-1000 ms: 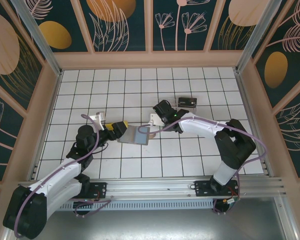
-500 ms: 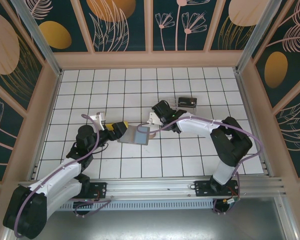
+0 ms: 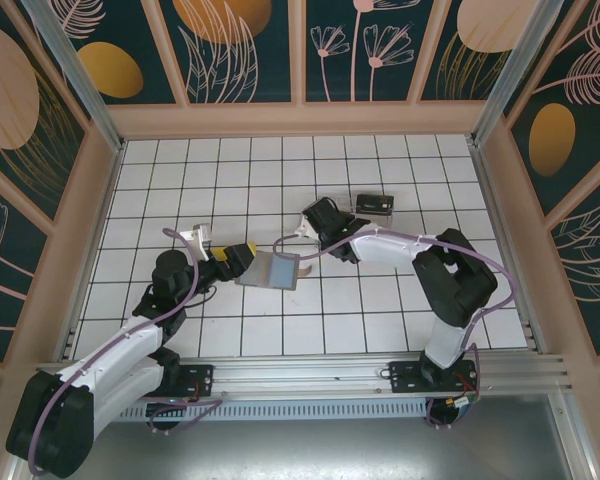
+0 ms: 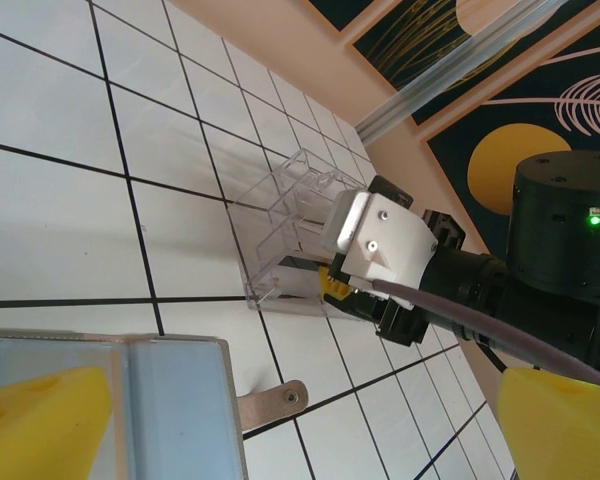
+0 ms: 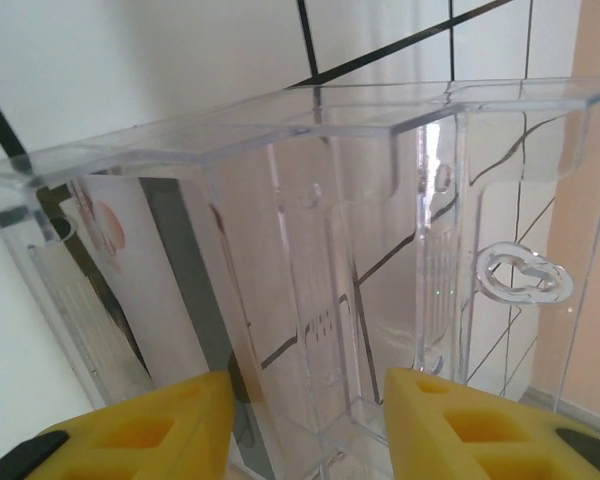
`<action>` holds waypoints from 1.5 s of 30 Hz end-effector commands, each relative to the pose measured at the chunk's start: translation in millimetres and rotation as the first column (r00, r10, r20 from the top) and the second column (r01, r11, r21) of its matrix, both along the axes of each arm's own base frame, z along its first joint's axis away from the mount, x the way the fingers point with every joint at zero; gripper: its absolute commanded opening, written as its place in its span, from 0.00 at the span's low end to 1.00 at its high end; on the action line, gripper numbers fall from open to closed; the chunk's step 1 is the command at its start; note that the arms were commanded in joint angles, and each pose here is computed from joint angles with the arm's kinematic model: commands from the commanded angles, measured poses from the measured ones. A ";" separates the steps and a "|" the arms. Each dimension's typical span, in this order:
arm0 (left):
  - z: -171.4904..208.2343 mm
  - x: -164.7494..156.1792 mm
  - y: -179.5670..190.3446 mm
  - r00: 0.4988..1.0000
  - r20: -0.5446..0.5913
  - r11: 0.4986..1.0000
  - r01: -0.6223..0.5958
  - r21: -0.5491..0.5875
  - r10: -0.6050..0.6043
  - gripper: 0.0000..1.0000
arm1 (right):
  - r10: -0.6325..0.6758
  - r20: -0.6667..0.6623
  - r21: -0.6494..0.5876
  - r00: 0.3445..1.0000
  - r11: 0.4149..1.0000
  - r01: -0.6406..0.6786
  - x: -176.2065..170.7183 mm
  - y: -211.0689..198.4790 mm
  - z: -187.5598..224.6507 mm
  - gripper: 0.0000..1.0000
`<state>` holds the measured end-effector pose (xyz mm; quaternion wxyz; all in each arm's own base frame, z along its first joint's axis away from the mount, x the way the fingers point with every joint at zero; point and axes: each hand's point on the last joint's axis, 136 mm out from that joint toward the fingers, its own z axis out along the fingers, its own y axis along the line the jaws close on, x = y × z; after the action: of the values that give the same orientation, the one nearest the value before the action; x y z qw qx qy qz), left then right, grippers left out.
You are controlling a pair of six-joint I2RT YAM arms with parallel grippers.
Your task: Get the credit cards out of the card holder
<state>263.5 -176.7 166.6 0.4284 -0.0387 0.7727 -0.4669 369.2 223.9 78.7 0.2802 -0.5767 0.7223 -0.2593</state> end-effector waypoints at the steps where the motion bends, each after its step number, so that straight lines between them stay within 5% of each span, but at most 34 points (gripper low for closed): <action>1: 3.6 1.5 0.1 1.000 0.022 1.000 -0.004 0.003 0.004 0.99 | -0.067 0.032 0.109 0.997 0.992 0.063 1.4 3.6 28.9 0.47; 8: -6.9 7.5 5.6 0.999 0.003 0.998 -0.043 0.050 0.043 0.99 | -0.124 -0.002 0.321 0.992 0.940 0.118 -37.9 12.8 52.3 0.50; 15: -45.0 17.0 12.5 0.986 -0.131 0.986 -0.084 0.144 0.103 0.99 | -0.085 -0.188 0.686 0.978 0.701 0.193 -85.3 61.1 64.0 0.40; 21: -74.2 11.7 8.2 0.962 -0.259 0.984 -0.040 0.171 0.084 0.85 | -0.071 -0.429 0.740 0.901 0.545 0.395 -112.6 98.5 20.8 0.29; 29: -94.4 9.4 0.9 0.934 -0.354 0.984 0.010 0.176 0.054 0.68 | -0.068 -0.513 0.676 0.856 0.582 0.452 -120.0 116.9 -39.4 0.28; 45: -124.4 9.1 -2.5 0.886 -0.461 0.972 0.063 0.224 0.049 0.65 | -0.101 -0.538 0.632 0.837 0.608 0.480 -108.8 106.5 -69.0 0.26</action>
<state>272.6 -175.6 41.7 0.2405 -0.1056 0.8982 -0.3525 262.7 331.9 21.3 0.2863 -0.3230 0.8880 0.1584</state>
